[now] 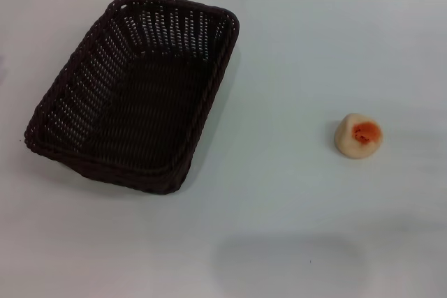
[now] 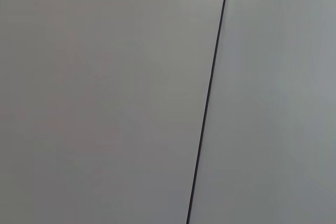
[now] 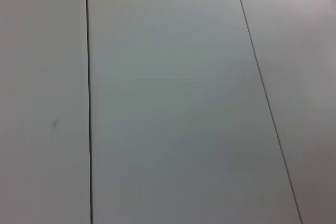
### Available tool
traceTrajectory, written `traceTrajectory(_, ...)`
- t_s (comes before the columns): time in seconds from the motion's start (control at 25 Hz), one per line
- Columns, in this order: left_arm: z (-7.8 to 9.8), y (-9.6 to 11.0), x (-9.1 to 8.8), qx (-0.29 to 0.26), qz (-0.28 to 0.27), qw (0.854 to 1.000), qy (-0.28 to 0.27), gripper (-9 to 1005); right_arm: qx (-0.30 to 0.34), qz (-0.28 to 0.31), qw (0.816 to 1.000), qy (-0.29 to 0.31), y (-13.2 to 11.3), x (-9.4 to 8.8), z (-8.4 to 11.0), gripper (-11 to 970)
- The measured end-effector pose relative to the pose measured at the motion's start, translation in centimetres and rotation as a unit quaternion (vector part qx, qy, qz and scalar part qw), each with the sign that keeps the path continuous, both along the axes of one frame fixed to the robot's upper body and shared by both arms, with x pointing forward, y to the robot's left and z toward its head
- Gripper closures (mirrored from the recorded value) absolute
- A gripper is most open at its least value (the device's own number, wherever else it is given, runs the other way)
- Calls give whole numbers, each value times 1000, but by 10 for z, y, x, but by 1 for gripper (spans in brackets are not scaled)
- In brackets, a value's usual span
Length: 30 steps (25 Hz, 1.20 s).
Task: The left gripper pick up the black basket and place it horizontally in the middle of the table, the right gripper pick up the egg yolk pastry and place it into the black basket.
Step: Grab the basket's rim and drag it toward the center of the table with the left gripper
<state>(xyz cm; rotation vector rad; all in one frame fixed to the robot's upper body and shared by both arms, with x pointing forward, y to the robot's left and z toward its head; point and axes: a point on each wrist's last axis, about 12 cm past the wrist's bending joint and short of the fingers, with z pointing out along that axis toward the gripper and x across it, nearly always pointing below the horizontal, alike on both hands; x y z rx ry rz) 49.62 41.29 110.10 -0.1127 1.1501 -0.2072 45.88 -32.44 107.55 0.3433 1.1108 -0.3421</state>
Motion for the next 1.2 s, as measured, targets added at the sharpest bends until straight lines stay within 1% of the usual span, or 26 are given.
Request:
traceTrajectory(0.64, 1, 0, 1, -6, -6, 1000, 0, 158, 1, 1, 1000, -2, 0, 1, 1, 260)
traceTrajectory(0.88, 2, -2, 3, -21, -23, 1000, 0, 160, 1, 2, 1000, -2, 0, 1, 1, 259)
traceTrajectory(1.04, 10, -5, 5, -46, -68, 997, 3, 161, 1, 2, 1000, -1, 1, 1, 1, 259)
traceTrajectory(1.16, 21, -9, 9, -58, -125, 990, 21, 162, 1, 2, 1000, -1, 1, 1, 1, 259)
traceTrajectory(1.2, 25, -10, 11, -63, -144, 987, 34, 163, 1, 2, 1000, -1, 1, 1, 1, 259)
